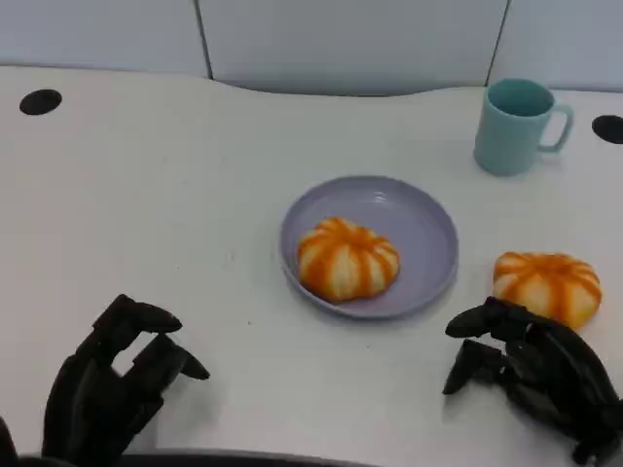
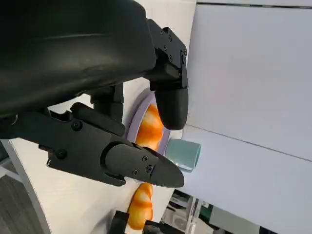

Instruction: Grasp the bread from the table and place it into the plate.

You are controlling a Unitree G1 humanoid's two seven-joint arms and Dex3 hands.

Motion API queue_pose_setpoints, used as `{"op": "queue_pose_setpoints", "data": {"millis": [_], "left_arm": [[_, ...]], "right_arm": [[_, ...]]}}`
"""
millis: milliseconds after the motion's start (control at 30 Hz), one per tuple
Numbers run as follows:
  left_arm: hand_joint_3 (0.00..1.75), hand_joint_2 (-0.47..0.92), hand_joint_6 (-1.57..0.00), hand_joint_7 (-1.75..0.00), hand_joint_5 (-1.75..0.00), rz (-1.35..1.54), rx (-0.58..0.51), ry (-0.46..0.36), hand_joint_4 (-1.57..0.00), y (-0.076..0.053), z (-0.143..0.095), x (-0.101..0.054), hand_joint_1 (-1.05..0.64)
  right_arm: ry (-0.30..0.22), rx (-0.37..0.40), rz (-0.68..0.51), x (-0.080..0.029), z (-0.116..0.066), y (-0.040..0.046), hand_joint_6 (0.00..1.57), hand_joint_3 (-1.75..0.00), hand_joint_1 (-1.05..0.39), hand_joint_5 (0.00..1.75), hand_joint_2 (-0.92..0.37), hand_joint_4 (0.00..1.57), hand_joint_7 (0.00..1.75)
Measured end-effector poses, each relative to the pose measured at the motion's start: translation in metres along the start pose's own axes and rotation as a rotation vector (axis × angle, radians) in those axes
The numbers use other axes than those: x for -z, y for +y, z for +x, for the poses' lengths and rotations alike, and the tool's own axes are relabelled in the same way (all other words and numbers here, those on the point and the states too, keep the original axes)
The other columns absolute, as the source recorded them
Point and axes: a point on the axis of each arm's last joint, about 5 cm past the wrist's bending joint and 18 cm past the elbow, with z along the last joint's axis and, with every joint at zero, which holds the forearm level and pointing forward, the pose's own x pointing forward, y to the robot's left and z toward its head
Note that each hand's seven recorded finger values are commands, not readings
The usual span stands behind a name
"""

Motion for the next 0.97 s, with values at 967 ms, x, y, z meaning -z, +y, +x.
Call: {"op": "queue_pose_setpoints", "data": {"millis": [967], "left_arm": [[0.02,0.92,-0.33,-1.57,-1.75,-0.012,-0.028,0.011,-0.46,0.0023,0.0021,0.0025,-0.59]], "right_arm": [[0.021,0.007,0.014,-0.0034,0.0022,-0.0036,0.78,-0.09,-0.54,1.38,-0.92,0.68,0.82]]}}
